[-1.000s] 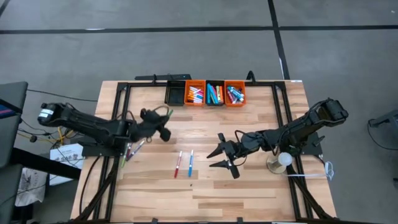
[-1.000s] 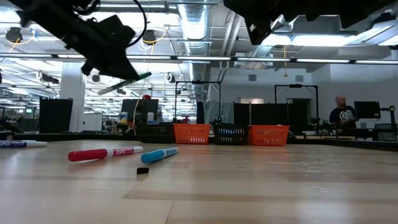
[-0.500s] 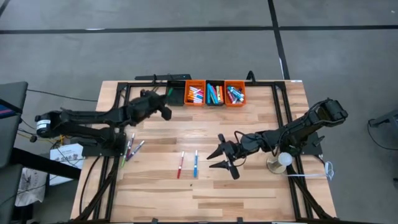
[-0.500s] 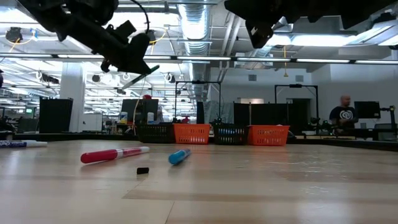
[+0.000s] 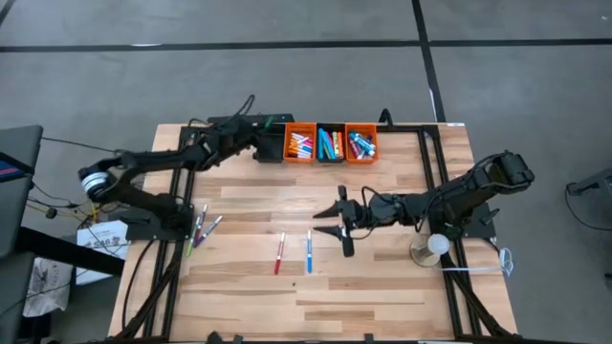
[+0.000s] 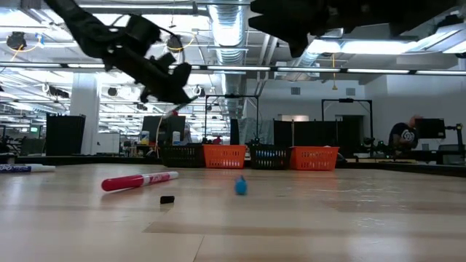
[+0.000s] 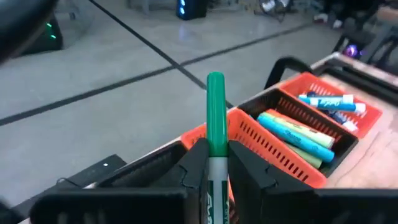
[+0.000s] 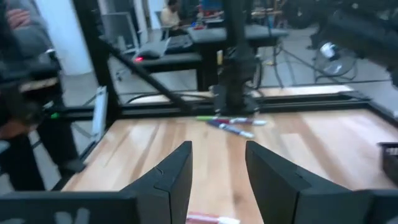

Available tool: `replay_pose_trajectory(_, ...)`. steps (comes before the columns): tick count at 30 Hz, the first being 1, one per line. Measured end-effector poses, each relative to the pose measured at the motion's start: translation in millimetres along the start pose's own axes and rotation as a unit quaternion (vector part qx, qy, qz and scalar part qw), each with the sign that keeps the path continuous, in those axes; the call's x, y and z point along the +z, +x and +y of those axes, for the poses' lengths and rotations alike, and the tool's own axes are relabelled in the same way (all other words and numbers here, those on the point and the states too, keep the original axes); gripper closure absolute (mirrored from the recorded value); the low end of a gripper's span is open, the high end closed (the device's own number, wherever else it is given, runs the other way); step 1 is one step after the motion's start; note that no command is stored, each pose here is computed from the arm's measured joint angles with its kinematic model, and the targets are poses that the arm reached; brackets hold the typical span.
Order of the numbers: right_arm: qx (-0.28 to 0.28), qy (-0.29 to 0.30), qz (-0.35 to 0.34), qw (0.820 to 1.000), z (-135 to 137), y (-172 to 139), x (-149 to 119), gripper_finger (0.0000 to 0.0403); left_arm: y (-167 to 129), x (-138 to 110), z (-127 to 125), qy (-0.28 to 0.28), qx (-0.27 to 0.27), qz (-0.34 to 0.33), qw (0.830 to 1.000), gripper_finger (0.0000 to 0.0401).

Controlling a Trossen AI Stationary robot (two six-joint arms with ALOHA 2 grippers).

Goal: Pick & Place Markers
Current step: Put the dark green and white marker pen into the left black bin, then put the light blue and white marker pen into the left black bin

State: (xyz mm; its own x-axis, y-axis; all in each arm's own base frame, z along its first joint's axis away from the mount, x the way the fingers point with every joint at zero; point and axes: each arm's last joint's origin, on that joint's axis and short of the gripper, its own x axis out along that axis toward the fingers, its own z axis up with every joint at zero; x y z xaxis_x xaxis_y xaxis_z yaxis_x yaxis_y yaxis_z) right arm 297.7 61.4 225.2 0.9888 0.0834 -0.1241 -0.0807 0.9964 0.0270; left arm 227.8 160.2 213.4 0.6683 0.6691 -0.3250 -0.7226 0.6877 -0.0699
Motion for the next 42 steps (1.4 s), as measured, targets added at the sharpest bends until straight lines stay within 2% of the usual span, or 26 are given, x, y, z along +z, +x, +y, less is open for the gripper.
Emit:
replay_pose_trajectory(2,-0.012,0.001,-0.001,1.0,-7.2,0.8,0.6,0.0267,13.1,0.9,-4.1,0.012,-0.004,0.011,1.0,0.0352)
replay_pose_trajectory(6,-0.03,0.002,0.011,0.999,-18.2,1.6,-1.5,0.0269,34.6,6.1,-7.0,0.045,0.023,0.014,0.999,0.0353)
replay_pose_trajectory(14,-0.044,-0.02,0.031,0.998,-26.7,1.8,-5.1,0.0271,53.4,-3.0,17.4,0.046,0.072,0.043,0.995,0.0351)
replay_pose_trajectory(19,-0.052,-0.021,0.049,0.997,-31.9,1.7,-8.2,0.0269,66.0,-20.4,23.2,0.008,0.012,0.082,0.997,0.035)
replay_pose_trajectory(31,-0.063,-0.002,0.062,0.996,-37.9,1.4,-10.7,0.0268,75.0,-33.4,19.0,0.02,0.007,0.105,0.994,0.0349)
replay_pose_trajectory(38,-0.061,-0.002,0.075,0.995,-36.3,1.1,-13.3,0.0261,73.7,-36.2,10.1,0.027,-0.005,0.115,0.993,0.0304)
replay_pose_trajectory(42,-0.067,0.02,0.102,0.992,-38.3,0.0,-18.8,0.0256,72.7,-37.8,10.5,0.028,-0.004,0.126,0.992,0.027)
